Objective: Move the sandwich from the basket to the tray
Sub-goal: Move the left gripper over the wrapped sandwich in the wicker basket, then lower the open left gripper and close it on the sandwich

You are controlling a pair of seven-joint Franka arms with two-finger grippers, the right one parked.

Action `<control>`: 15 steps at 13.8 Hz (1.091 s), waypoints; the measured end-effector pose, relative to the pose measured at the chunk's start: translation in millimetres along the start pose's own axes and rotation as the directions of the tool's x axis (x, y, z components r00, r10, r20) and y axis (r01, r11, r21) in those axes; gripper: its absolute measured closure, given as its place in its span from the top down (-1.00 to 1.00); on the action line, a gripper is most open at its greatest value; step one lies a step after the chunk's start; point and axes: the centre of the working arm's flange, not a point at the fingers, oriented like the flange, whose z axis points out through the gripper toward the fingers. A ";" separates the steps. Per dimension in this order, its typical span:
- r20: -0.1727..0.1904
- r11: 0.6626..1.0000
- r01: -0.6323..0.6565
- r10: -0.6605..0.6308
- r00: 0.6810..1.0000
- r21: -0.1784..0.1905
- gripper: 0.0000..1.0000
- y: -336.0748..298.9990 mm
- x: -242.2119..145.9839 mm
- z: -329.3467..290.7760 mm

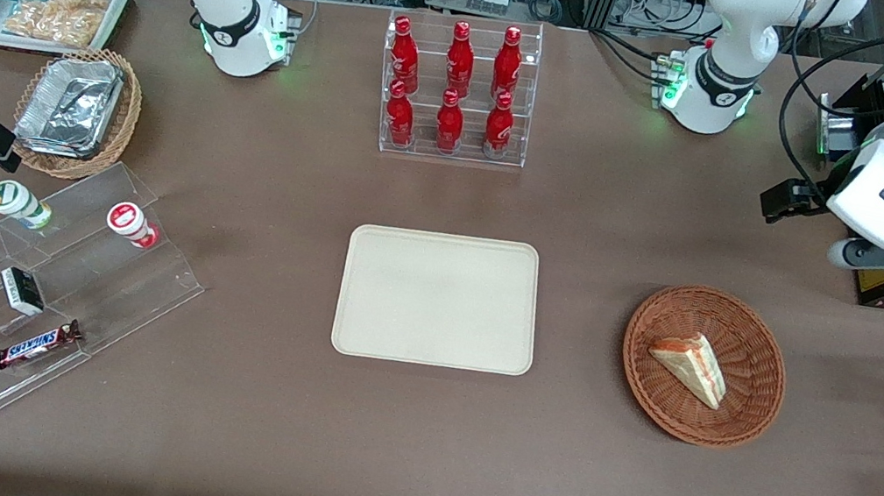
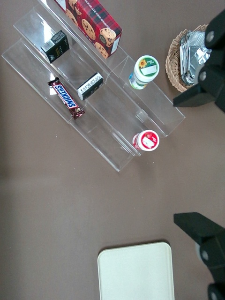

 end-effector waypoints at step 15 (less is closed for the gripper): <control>0.144 0.980 0.198 -0.200 0.969 0.031 1.00 -4.5 134.3 216.7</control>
